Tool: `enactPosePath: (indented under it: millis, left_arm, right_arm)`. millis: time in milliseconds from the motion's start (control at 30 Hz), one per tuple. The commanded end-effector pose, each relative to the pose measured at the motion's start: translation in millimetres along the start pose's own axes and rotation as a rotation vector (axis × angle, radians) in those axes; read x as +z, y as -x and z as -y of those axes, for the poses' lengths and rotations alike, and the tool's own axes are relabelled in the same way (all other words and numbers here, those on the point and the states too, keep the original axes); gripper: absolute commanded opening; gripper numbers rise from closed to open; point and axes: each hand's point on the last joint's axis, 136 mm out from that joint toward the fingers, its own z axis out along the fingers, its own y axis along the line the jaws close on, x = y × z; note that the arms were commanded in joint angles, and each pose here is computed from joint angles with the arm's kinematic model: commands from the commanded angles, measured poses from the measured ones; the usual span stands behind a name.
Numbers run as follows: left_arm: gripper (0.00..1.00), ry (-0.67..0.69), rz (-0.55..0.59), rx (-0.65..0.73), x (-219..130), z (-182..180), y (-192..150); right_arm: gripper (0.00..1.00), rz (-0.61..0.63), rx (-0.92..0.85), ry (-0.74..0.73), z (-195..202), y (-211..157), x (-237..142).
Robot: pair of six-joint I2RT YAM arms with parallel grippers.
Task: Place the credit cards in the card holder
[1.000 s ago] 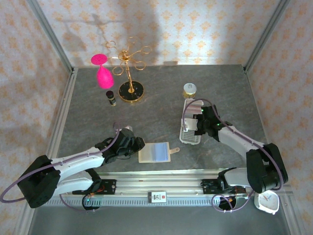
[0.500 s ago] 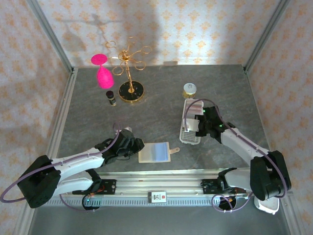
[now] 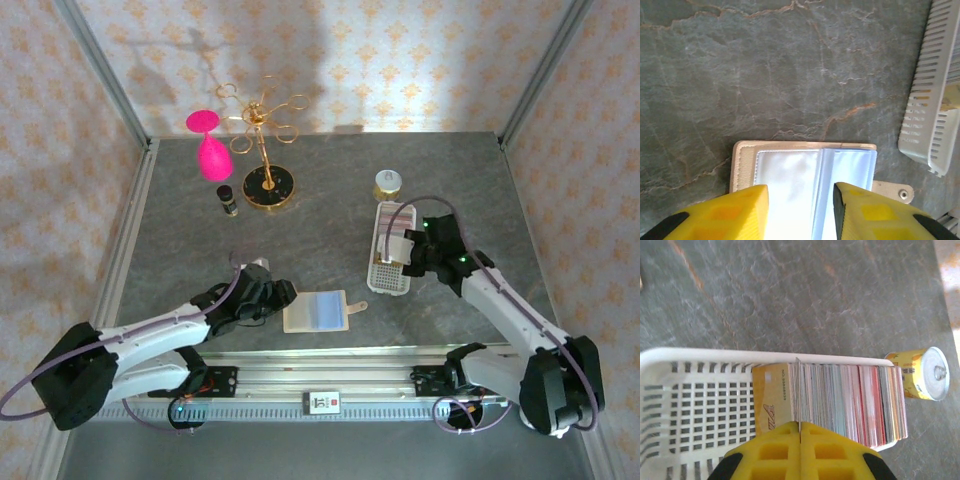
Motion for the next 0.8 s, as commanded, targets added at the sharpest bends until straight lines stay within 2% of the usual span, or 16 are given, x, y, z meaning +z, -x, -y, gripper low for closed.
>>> enactPosePath:
  millis: [0, 233, 367, 500, 633, 767]
  left_arm:
    - [0.43, -0.002, 0.040, -0.021, -10, 5, 7]
    - [0.52, 0.022, 0.051, -0.009, -23, 11, 9]
    - [0.59, 0.115, 0.050, 0.046, -27, 9, 7]
    - [0.60, 0.187, 0.004, 0.118, -23, 13, -6]
    - [0.61, 0.303, -0.031, 0.183, -16, 3, -15]
    - [0.62, 0.365, -0.043, 0.195, -12, -7, -18]
  right_arm:
    - [0.00, 0.073, 0.139, -0.003, 4, 21, -23]
    - [0.00, 0.200, 0.576, -0.019, 26, 61, -51]
    - [0.00, 0.220, 0.972, -0.144, 58, 63, -60]
    - [0.00, 0.274, 1.241, -0.002, 45, 81, -61]
    - [0.00, 0.387, 1.417, 0.181, 20, 104, -65]
    - [0.00, 0.462, 1.600, 0.281, 0, 110, -65]
